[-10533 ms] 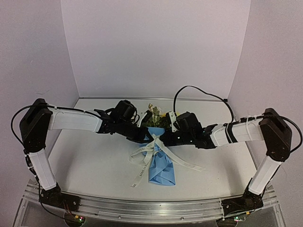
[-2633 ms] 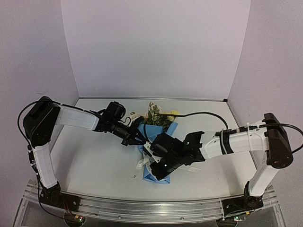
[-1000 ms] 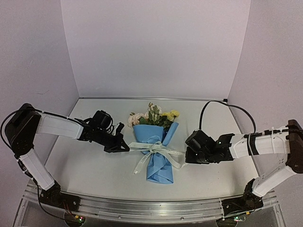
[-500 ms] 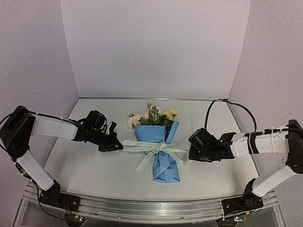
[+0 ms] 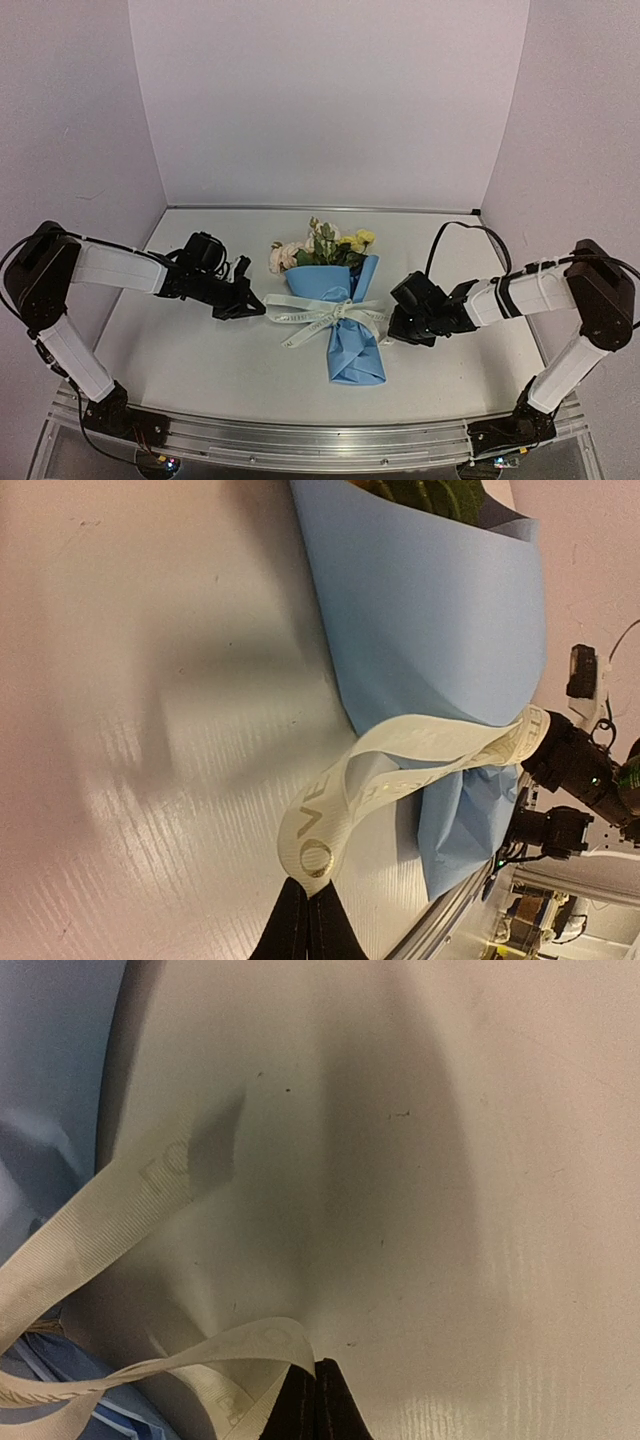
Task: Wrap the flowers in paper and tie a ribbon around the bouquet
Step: Tie the half-tied ribbon around the folded bouquet.
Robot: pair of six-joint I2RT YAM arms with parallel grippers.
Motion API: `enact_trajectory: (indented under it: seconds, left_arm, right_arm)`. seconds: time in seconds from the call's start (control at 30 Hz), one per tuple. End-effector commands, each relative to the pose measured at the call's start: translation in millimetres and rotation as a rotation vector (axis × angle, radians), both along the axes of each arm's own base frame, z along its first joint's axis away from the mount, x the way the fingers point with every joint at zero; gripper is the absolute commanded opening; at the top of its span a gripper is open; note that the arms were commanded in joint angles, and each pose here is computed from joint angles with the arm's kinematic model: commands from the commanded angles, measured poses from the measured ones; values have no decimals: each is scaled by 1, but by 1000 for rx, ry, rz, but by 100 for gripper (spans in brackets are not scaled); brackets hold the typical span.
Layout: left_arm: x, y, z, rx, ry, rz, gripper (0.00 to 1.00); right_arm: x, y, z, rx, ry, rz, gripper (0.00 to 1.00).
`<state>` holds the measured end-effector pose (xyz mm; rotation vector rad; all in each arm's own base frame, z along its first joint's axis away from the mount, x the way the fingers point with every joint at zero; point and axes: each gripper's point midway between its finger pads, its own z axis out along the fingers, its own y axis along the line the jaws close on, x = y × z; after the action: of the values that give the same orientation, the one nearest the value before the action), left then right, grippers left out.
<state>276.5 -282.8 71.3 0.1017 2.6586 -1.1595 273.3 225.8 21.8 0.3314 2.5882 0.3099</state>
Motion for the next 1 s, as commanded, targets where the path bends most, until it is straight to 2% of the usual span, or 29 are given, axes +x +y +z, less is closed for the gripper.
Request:
enact_trajectory:
  seconds: [0.0, 0.2, 0.5, 0.53, 0.67, 0.77, 0.83, 0.97]
  left_arm:
    - [23, -22, 36, -85, -114, -56, 0]
    - [22, -25, 26, -88, -76, -69, 1]
    - [33, -29, 29, -62, -110, -92, 0]
    - [35, -31, 30, -60, -112, -104, 0]
    - [39, -37, 33, -62, -112, -134, 0]
    - [42, -37, 30, -43, -104, -138, 0]
    - [45, -36, 29, -32, -106, -138, 0]
    - [55, -28, 28, -18, -100, -123, 0]
  right_arm:
    - [6, 15, 11, 53, -30, -16, 0]
    - [1, 12, 11, 16, -30, 50, 0]
    - [-15, 23, 15, 23, -35, 237, 2]
    - [-16, 29, 16, 32, -34, 277, 5]
    - [-16, 45, 26, 49, -46, 385, 33]
    - [-13, 39, 32, 36, -65, 404, 46]
    - [-10, 35, 35, 28, -69, 423, 52]
    - [-4, 38, 43, -10, -94, 536, 55]
